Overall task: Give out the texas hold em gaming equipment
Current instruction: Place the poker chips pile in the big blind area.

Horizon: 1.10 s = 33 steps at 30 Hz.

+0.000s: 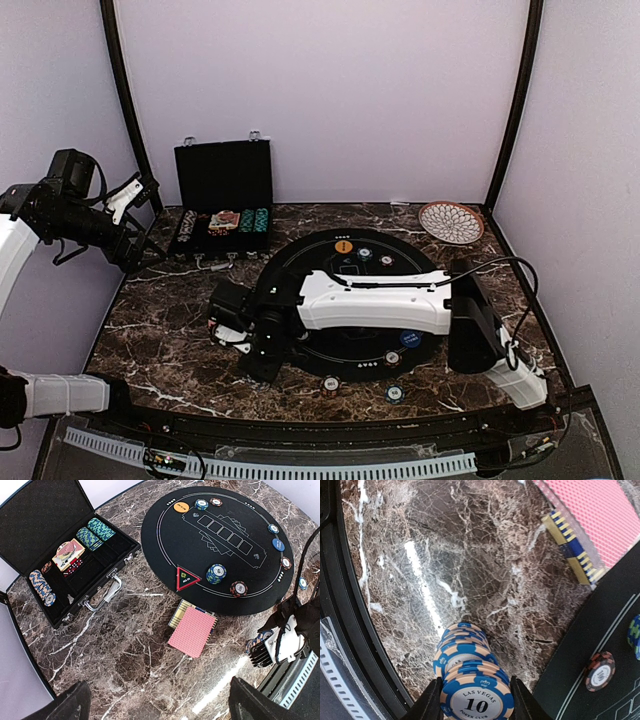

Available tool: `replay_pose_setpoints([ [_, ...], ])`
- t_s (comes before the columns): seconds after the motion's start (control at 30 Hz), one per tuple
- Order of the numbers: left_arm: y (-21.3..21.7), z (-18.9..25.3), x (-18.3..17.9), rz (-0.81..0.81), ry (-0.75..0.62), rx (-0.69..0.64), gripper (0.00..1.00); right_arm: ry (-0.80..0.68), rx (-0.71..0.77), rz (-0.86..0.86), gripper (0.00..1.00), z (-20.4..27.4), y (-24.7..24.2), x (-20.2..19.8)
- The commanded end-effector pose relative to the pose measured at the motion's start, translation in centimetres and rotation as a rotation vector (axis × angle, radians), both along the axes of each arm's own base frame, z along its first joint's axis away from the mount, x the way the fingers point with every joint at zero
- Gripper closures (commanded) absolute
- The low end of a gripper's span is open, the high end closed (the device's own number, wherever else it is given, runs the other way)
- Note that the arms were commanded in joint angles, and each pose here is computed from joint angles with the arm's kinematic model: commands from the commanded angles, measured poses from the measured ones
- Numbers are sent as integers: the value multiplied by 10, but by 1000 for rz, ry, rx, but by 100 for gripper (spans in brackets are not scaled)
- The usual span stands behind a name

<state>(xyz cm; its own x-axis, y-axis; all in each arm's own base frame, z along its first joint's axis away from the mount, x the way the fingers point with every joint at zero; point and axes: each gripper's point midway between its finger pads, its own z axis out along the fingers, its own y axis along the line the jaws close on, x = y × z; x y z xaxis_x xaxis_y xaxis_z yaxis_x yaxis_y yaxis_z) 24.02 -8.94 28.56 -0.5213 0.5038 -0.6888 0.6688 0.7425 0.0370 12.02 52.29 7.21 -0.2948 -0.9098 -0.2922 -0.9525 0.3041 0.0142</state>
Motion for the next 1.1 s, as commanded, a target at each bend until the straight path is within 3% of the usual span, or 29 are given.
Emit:
replay_pose_setpoints([
  [0.0, -2, 0, -4, -18, 1, 1, 1, -68, 121, -39, 76, 65, 4, 12],
  [0.3, -3, 1, -3, -18, 2, -2, 1, -158, 170, -322, 83, 96, -50, 116],
  [0.63, -5, 2, -2, -26, 5, -15, 1, -260, 55, -674, 85, 63, -150, 252],
  [1.07, -6, 3, 8, -25, 6, -19, 1, -248, 27, -832, 83, -10, -172, 336],
])
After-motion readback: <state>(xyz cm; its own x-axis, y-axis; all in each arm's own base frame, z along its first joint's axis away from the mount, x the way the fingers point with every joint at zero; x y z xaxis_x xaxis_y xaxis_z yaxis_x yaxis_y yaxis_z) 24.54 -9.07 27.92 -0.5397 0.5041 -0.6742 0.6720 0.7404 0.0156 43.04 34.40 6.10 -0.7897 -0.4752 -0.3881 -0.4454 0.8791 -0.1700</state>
